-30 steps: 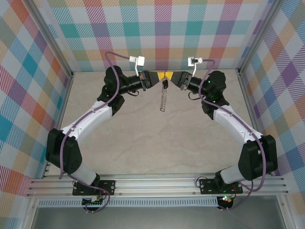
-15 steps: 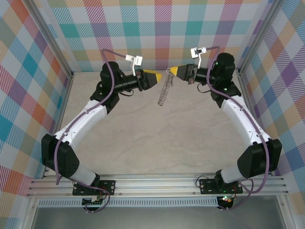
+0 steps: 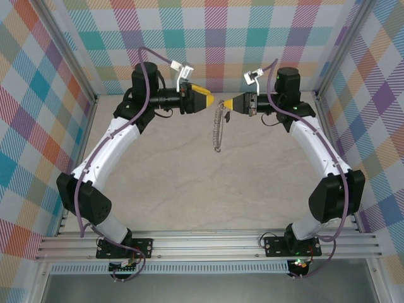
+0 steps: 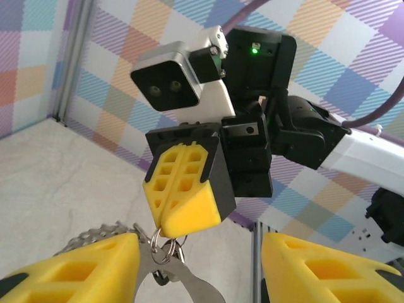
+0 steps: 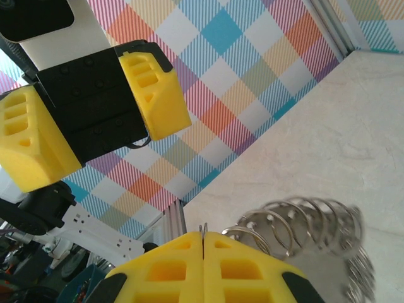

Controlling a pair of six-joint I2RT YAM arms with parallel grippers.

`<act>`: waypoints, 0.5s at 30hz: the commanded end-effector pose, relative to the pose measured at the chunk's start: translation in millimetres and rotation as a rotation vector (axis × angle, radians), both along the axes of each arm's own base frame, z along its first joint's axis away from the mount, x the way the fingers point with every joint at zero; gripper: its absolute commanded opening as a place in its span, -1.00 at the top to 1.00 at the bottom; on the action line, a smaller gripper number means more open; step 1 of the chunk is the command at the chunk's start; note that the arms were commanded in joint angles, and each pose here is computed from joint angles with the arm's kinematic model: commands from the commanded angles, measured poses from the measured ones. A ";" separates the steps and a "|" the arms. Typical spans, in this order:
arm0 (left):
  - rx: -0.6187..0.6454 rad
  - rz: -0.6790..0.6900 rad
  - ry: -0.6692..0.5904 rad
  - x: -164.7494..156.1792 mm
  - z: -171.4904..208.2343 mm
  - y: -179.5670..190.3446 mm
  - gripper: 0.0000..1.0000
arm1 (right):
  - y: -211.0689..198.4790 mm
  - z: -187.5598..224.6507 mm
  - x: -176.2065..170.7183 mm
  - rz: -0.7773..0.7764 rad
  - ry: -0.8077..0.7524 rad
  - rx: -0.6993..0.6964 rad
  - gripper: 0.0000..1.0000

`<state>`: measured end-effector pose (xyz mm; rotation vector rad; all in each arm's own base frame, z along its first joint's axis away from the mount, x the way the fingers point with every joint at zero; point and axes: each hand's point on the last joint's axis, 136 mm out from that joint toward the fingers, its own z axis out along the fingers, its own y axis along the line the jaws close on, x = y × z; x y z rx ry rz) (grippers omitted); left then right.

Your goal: Put the keys on the keyring

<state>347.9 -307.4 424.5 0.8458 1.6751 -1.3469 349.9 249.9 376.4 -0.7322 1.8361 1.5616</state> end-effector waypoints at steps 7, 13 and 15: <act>0.051 -0.111 0.066 -3.4 -20.6 -6.3 0.11 | 0.9 9.4 -12.0 0.075 -0.040 0.038 1.00; 0.048 -0.138 0.071 -1.9 -20.8 -12.4 0.25 | 1.5 6.6 -11.5 0.080 -0.031 0.042 1.00; 0.049 -0.139 0.074 -0.9 -21.7 -13.7 0.26 | 1.6 6.4 -11.6 0.081 -0.033 0.043 1.00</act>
